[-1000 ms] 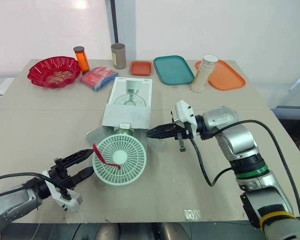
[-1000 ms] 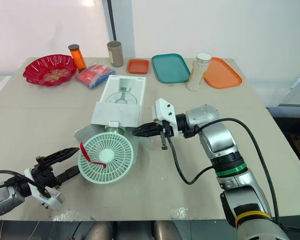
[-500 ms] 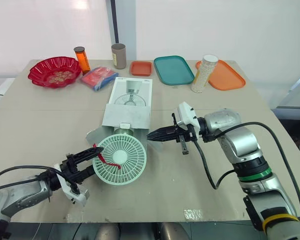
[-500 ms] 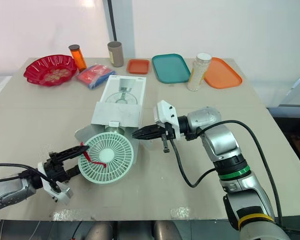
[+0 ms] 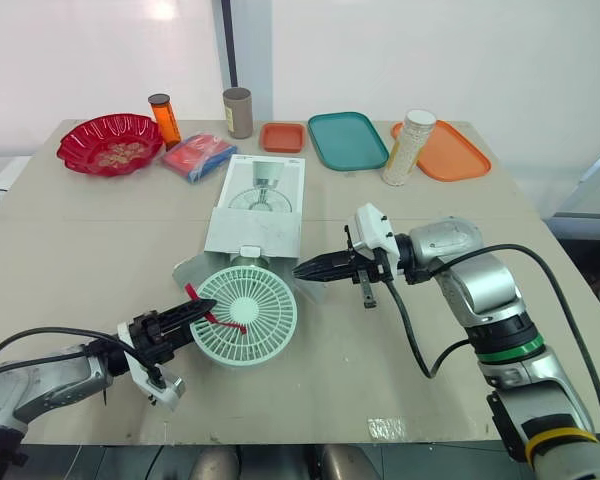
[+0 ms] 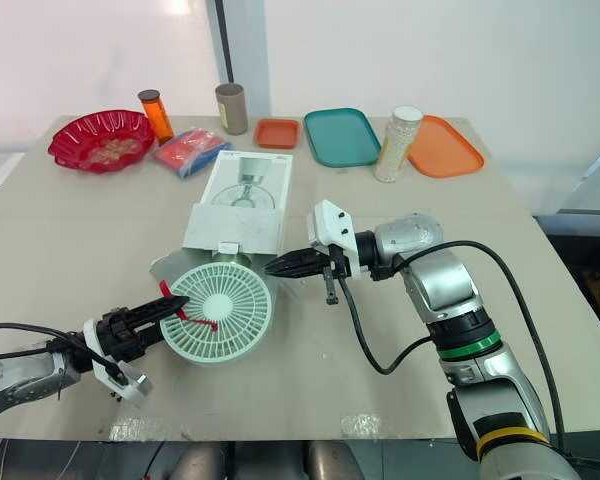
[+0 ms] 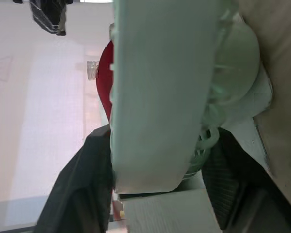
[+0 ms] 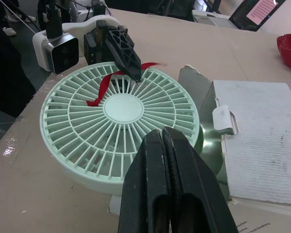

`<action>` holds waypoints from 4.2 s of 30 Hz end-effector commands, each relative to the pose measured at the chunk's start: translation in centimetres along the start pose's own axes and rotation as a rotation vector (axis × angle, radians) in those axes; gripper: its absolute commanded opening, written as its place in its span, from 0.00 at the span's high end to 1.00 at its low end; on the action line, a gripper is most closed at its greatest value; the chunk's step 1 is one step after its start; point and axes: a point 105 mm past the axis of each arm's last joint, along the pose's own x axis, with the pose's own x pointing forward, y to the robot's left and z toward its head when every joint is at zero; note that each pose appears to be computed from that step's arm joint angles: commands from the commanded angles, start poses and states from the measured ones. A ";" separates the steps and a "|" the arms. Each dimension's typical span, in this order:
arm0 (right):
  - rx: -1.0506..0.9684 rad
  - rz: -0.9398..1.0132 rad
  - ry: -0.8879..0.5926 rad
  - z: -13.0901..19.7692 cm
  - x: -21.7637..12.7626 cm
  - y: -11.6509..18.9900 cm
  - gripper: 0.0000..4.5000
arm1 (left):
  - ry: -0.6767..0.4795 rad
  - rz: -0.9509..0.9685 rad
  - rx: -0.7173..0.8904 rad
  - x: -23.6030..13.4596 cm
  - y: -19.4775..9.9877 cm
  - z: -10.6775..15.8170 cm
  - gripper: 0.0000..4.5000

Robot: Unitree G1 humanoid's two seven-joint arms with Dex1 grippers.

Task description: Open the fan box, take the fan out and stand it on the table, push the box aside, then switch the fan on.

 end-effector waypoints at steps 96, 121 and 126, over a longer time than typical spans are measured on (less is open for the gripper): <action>-0.062 0.035 -0.029 1.6 2.6 -1.7 1.00 | 0.877 0.531 -1.153 -17.3 15.8 -5.4 0.53; 0.042 0.013 -0.312 6.4 3.0 -1.9 1.00 | 1.081 0.462 -1.196 -18.8 12.5 -8.5 0.53; 0.046 0.000 -0.303 6.2 3.1 -2.0 1.00 | 1.059 0.437 -1.233 -18.0 11.6 -8.8 0.53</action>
